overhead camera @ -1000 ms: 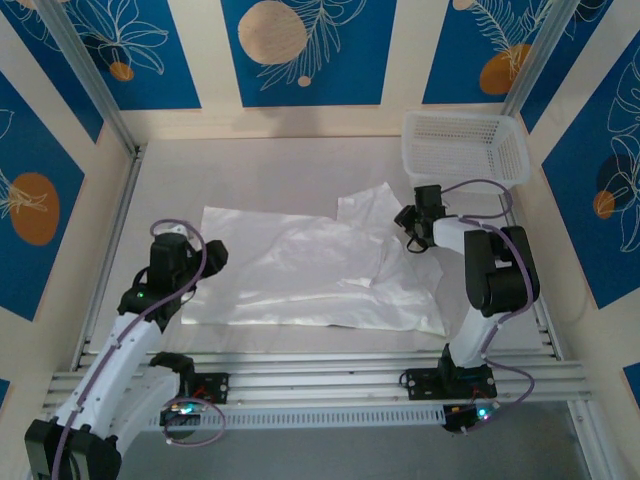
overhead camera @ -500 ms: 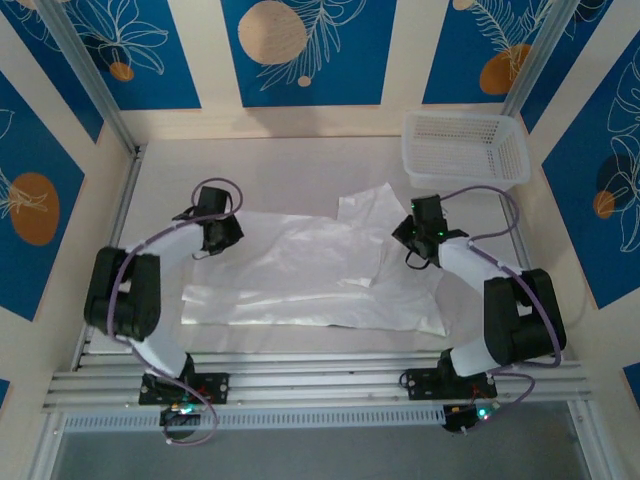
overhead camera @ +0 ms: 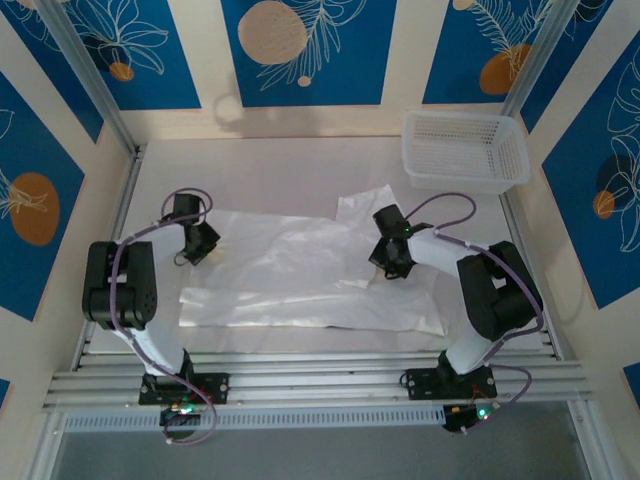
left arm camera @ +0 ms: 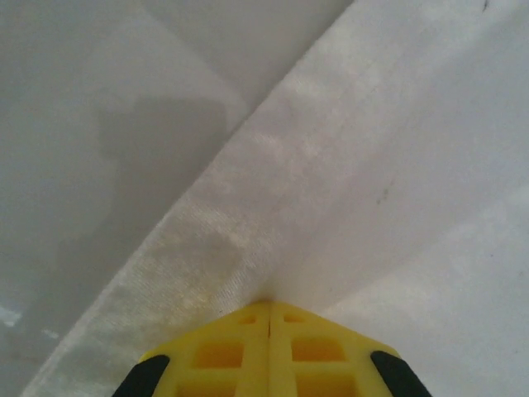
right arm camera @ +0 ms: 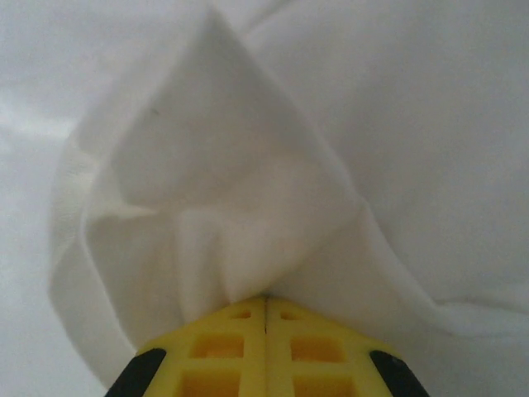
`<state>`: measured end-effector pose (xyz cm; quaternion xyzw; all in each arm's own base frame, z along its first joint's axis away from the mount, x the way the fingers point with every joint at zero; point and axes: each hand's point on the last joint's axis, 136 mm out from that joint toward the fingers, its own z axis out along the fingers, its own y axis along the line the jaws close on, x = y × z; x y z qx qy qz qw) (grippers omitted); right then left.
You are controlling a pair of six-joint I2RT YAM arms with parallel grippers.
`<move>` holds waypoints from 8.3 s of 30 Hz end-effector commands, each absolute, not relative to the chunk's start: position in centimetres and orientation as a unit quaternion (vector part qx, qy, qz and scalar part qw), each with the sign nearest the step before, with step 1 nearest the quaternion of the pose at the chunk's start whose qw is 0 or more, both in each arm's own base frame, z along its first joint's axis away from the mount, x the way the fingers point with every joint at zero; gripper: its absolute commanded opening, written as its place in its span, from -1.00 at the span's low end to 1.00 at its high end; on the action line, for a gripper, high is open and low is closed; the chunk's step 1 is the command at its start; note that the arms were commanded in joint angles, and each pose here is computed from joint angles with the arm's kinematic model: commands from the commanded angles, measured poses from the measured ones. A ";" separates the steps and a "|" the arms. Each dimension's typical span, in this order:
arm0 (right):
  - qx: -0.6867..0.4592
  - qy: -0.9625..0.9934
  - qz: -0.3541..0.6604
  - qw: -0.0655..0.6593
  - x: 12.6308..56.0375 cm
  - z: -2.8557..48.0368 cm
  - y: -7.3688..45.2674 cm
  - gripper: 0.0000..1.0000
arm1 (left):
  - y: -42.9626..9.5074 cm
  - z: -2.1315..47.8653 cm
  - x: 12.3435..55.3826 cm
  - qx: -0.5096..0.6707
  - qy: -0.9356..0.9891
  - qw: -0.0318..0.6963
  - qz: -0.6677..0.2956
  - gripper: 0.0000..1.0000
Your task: Fold the inside-out t-shirt
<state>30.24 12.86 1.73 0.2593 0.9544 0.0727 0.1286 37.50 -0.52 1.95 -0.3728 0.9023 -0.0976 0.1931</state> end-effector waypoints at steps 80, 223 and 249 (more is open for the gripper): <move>0.016 0.980 0.119 0.159 39.9 6.3 15.6 -0.90 | 8.3 4.8 46.6 -0.352 0.912 0.208 -0.038 0.06; 0.038 0.960 0.185 0.208 46.4 10.9 13.5 -1.00 | 9.3 10.9 29.0 -0.409 0.876 0.251 0.035 -1.00; 0.089 0.927 0.260 0.256 33.1 15.5 12.1 -1.00 | 8.0 12.8 24.4 -0.452 0.847 0.279 0.006 -1.00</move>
